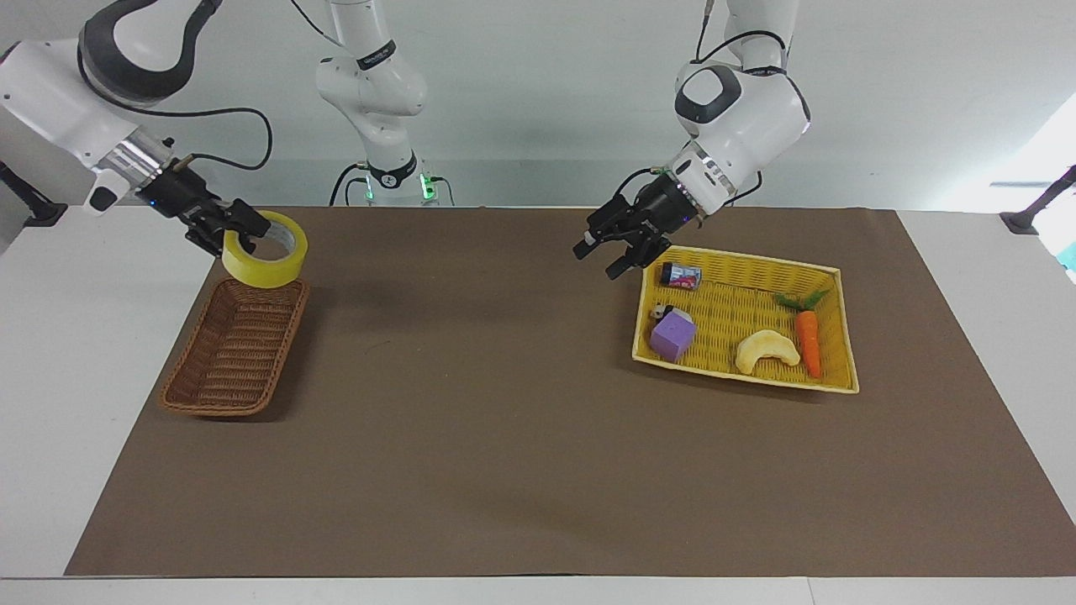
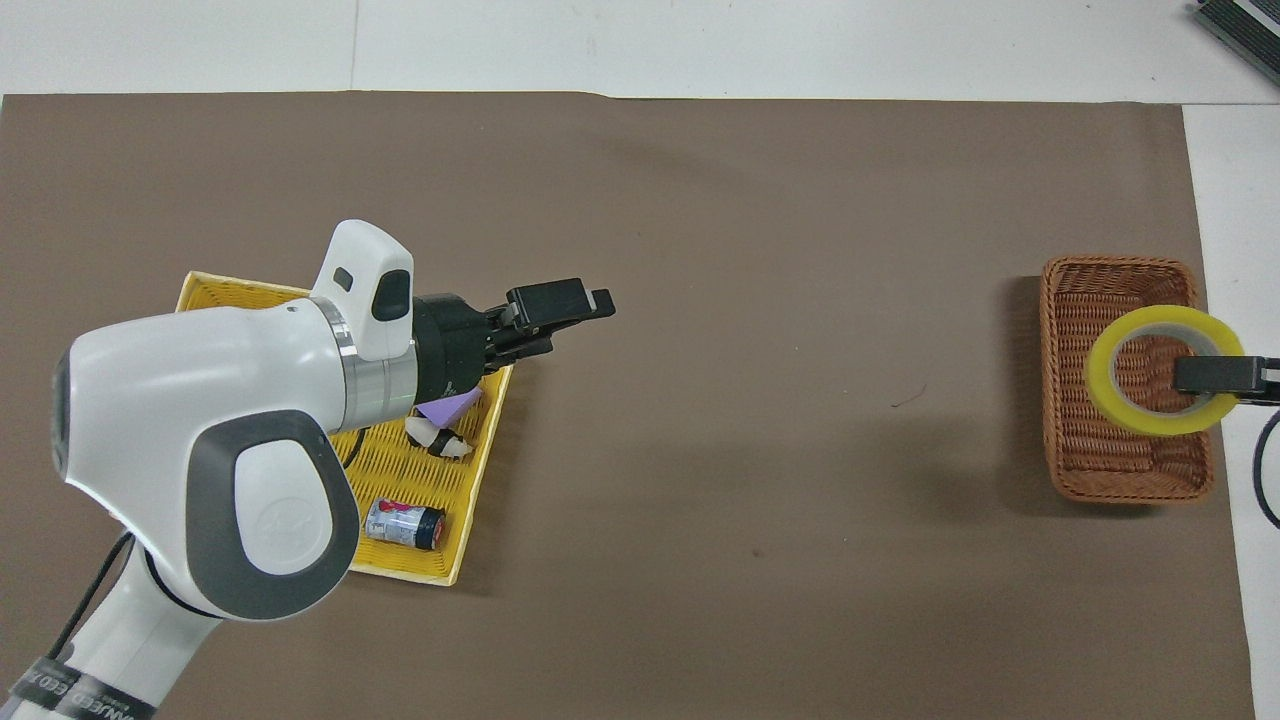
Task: Move tape to another basket
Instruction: 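Carry the tape with the right gripper into the wicker basket while the left gripper withdraws, then open the right gripper over the wicker basket while the left gripper retracts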
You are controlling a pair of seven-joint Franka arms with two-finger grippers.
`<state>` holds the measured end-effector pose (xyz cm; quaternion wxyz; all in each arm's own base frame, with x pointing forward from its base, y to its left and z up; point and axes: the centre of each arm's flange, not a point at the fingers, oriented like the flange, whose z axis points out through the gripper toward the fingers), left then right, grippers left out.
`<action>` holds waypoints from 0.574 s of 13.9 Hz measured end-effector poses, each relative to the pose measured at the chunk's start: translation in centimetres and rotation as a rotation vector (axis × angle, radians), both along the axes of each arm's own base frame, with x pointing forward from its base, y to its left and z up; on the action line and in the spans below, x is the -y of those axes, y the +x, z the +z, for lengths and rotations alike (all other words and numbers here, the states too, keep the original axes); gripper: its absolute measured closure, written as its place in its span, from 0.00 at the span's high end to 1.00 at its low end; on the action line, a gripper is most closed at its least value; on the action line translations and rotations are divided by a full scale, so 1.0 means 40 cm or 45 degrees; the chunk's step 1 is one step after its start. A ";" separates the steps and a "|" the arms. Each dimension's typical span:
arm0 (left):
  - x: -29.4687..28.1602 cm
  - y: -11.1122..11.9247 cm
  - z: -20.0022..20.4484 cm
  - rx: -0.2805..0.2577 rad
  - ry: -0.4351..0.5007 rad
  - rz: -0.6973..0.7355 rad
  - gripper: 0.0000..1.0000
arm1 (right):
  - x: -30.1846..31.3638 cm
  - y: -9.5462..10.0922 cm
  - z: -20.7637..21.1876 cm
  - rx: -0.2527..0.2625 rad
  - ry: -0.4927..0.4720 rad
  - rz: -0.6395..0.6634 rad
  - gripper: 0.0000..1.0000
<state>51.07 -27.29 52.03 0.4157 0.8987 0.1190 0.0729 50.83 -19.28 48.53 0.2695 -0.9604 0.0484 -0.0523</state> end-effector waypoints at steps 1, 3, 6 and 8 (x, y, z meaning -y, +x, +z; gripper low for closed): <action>-0.021 0.010 -0.001 -0.002 0.005 0.014 1.00 | 0.043 0.011 -0.046 0.001 -0.021 0.005 0.00; -0.074 0.034 -0.007 -0.009 0.035 0.032 1.00 | 0.087 0.022 -0.107 -0.034 -0.055 0.003 0.00; -0.156 0.063 -0.013 0.049 0.254 -0.033 1.00 | 0.138 0.043 -0.211 -0.073 -0.069 -0.055 0.00; -0.199 0.081 0.000 0.100 0.377 -0.054 1.00 | 0.152 0.057 -0.283 -0.089 -0.047 -0.060 0.00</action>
